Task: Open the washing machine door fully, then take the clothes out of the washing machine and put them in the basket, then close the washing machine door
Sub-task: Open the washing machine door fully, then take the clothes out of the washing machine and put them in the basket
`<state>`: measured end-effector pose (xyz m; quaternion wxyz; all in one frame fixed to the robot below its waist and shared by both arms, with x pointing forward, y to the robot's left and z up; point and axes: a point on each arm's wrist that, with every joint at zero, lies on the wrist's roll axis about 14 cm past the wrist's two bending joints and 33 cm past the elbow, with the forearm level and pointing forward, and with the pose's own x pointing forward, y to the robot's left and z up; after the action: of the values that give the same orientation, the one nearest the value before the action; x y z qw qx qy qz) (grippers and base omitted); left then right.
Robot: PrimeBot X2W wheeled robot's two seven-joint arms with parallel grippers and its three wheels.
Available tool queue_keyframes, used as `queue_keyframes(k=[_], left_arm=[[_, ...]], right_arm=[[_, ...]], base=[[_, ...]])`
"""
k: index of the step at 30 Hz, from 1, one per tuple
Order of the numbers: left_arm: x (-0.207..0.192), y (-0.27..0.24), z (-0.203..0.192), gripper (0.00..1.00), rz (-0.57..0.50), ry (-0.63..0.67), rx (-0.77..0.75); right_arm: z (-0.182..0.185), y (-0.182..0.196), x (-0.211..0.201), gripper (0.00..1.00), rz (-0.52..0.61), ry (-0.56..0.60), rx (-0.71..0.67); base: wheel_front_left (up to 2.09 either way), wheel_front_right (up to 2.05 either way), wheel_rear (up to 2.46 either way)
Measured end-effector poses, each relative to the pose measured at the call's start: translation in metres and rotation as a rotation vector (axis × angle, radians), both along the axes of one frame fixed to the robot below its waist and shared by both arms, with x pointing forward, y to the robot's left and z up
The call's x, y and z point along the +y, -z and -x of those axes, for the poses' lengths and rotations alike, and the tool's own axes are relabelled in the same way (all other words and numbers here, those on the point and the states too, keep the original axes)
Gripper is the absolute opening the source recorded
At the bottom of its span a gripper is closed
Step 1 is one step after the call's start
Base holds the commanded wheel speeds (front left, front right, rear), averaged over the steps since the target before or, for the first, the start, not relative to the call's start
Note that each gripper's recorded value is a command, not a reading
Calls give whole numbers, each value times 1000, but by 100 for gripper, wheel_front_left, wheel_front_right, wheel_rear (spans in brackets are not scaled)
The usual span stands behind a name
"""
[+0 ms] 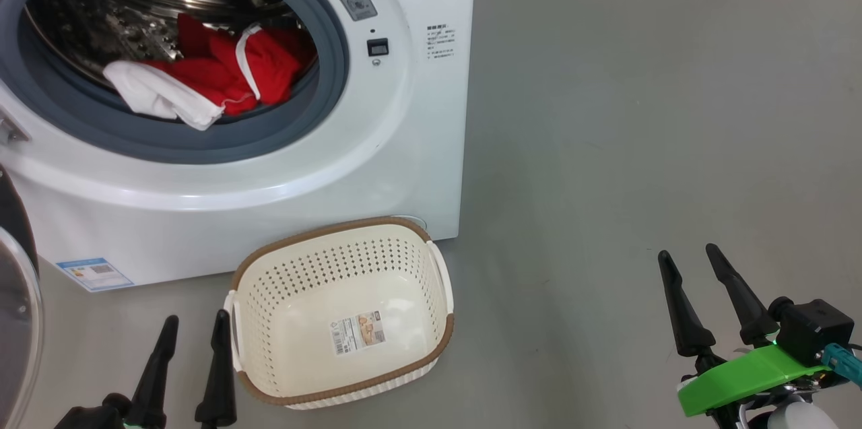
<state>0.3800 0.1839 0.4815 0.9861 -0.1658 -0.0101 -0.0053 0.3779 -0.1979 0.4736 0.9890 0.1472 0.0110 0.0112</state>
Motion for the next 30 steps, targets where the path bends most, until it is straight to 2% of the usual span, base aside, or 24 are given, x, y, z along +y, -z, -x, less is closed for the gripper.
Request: queue_keyframes(k=[18, 30], left_arm=[[10, -1, 1, 100, -2, -30, -3], [13, 1, 0, 100, -4, -40, 3]], right_arm=[[-3, 1, 5, 100, -12, -5, 1], [-3, 4, 7, 100, -15, -7, 9]], base=[[2, -3, 1], [103, -108, 5]])
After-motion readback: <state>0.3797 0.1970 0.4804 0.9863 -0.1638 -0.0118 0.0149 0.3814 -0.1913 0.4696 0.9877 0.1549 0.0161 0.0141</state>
